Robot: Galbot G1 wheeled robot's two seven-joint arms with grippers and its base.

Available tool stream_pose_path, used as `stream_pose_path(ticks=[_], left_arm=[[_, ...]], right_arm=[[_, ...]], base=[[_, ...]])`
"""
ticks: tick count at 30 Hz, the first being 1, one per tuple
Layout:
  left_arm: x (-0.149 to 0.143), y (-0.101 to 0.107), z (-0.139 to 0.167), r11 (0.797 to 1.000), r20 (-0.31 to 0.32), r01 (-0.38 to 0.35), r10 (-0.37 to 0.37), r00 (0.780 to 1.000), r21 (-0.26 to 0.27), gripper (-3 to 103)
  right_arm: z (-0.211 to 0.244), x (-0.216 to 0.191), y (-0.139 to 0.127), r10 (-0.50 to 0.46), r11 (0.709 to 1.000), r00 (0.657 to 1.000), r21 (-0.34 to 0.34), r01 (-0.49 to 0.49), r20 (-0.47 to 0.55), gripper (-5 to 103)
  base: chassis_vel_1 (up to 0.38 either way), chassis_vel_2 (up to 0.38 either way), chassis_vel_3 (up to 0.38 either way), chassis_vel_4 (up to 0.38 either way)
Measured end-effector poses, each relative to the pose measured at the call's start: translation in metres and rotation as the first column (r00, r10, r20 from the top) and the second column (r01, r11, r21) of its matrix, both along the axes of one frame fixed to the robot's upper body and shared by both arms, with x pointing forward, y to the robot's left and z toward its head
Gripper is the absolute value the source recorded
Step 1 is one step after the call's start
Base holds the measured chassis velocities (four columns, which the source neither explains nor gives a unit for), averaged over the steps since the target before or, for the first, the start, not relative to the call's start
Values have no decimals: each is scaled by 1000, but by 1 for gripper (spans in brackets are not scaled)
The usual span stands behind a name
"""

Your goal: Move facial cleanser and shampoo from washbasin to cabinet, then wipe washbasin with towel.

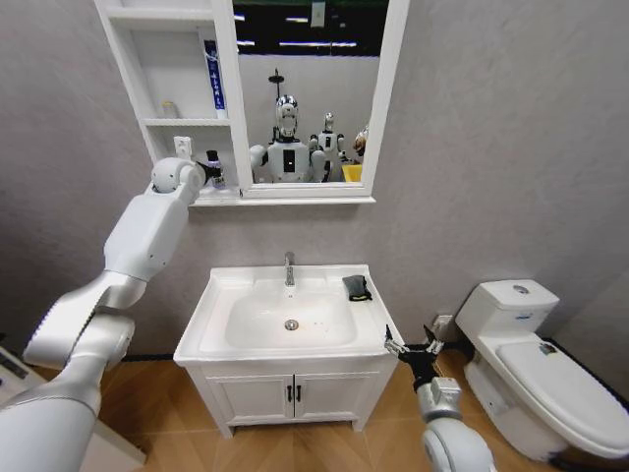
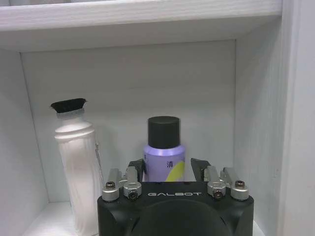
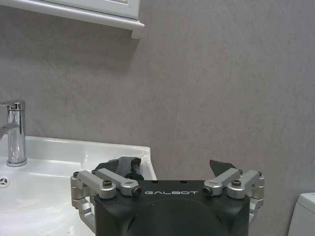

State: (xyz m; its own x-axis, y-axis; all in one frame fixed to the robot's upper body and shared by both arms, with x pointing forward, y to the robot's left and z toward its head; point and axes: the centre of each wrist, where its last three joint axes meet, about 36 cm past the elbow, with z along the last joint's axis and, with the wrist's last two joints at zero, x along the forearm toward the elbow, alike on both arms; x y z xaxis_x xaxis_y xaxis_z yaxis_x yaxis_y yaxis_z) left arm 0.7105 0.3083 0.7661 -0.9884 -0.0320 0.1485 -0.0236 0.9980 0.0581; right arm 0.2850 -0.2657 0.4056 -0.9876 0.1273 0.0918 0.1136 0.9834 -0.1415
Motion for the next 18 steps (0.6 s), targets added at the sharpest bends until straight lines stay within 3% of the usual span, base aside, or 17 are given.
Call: stream_pose_path(ticks=[7,10,18], left_arm=[[1,1,0,1000,15,-8,8,1000,10,79],[-5,-1,5,1000,38,-8,7,999,16,94],[-35,1,18,998,116,-25,19,993,55,100]], right_arm=[[0,1,0,4,1000,1000,2,-4,1,100],[0,2,0,7,1000,1000,3,-7,2,100],[1,2,0,14,1000,1000,3,-14,5,100]], base=[[0,0,0,0],[0,0,0,0],[0,0,0,0]])
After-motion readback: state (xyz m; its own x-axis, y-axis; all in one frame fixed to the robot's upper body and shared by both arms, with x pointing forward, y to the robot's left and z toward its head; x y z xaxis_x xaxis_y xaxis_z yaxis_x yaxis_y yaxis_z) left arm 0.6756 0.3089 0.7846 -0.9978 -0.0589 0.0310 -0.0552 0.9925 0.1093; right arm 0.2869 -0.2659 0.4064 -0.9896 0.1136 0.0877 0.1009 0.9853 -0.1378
